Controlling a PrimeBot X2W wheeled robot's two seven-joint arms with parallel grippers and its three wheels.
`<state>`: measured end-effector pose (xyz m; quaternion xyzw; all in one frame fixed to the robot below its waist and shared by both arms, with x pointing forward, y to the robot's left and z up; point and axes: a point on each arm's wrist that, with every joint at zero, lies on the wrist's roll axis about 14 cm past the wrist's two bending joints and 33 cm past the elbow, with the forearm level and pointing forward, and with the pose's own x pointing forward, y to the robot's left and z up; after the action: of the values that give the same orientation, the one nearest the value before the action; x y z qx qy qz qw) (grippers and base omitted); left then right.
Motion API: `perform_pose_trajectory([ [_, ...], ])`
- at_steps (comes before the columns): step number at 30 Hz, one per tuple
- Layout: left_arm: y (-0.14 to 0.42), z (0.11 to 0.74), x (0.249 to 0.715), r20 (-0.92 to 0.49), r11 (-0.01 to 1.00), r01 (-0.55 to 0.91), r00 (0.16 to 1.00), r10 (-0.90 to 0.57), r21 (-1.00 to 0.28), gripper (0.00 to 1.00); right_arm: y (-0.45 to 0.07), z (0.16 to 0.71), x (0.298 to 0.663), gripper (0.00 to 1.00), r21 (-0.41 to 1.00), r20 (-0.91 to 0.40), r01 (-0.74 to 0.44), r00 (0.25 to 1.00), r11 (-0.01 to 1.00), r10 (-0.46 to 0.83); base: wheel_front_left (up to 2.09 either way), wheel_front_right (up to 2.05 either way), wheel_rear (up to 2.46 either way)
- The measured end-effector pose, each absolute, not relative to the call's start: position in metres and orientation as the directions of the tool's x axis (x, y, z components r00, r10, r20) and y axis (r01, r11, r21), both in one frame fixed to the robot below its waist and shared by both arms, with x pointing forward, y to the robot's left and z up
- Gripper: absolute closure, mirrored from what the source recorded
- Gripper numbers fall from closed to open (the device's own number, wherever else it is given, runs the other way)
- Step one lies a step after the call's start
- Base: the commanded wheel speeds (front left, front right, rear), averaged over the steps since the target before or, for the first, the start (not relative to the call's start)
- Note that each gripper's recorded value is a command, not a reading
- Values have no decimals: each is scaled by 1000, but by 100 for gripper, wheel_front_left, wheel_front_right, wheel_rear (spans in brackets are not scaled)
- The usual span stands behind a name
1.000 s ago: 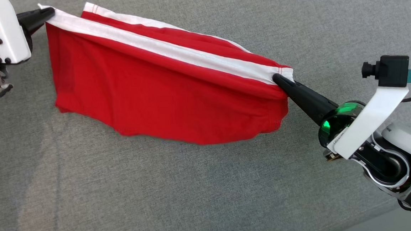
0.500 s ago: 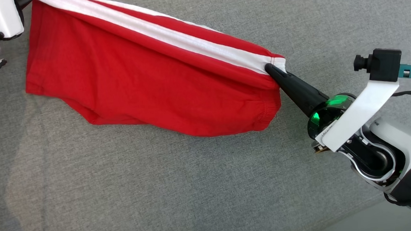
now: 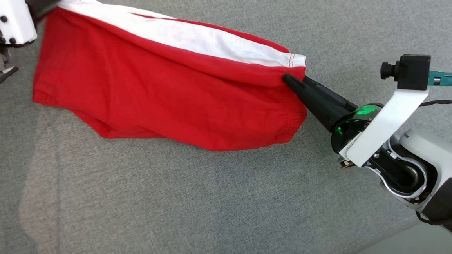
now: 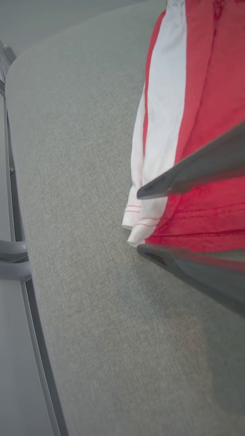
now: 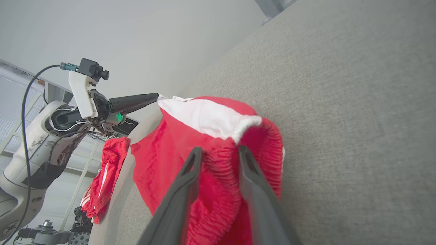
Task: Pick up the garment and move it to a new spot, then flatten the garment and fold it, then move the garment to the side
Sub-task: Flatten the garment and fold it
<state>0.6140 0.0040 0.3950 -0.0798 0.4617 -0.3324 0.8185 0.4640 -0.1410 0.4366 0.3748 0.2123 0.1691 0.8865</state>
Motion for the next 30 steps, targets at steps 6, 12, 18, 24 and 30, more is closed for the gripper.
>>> perform_pose_trajectory([
  [6,5,405,607,-700,760,475,345,-625,-444,0,-138,442,464,0,735,-240,-157,850,660,469,0,0,0],
  [12,0,426,597,-662,733,516,362,-656,-444,0,-147,458,460,0,721,-215,-168,868,672,448,0,0,0],
  [18,4,455,582,-607,718,568,421,-674,-403,0,-162,469,441,0,711,-214,-154,882,686,420,0,0,0],
  [24,26,449,552,-644,733,527,389,-658,-431,0,-165,481,434,0,718,-183,-167,891,675,415,0,0,0],
  [30,45,423,549,-706,774,448,353,-614,-448,0,-173,483,434,0,721,-175,-158,901,675,398,0,0,0],
])
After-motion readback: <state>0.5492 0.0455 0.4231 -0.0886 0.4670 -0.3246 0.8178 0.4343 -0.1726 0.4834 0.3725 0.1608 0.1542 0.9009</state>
